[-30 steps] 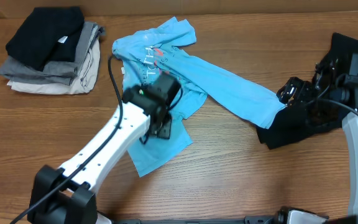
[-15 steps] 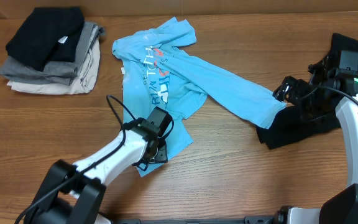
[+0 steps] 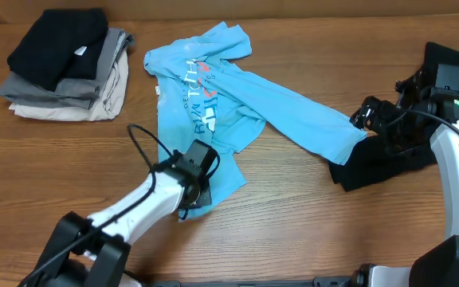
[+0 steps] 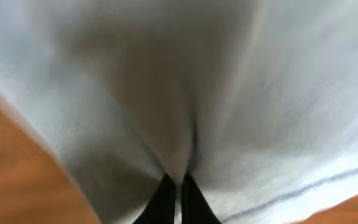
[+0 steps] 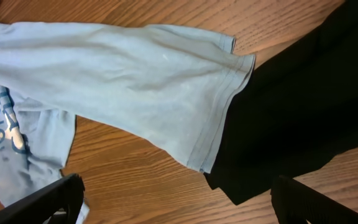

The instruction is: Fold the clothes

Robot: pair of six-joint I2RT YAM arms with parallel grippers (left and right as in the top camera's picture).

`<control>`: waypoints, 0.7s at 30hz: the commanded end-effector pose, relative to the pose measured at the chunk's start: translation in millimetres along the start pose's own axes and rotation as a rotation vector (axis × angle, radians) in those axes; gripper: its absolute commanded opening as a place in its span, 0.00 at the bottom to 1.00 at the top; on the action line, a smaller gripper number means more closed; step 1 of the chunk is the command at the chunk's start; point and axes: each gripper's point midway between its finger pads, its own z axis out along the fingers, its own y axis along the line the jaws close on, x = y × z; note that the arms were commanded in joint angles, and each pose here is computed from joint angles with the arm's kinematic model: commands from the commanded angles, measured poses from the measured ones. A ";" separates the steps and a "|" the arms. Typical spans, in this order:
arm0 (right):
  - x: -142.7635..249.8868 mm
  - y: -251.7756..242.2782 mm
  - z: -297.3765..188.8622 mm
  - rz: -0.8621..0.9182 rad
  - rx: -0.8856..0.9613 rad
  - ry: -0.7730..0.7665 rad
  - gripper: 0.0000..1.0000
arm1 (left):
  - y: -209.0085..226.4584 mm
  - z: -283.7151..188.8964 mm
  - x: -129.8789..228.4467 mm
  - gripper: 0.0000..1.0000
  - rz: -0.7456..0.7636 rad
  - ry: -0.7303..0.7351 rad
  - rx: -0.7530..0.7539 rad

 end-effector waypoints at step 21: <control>-2.7 -22.2 72.7 0.041 0.029 0.109 0.99 | 25.3 -238.1 -122.3 0.04 0.134 -0.316 -0.196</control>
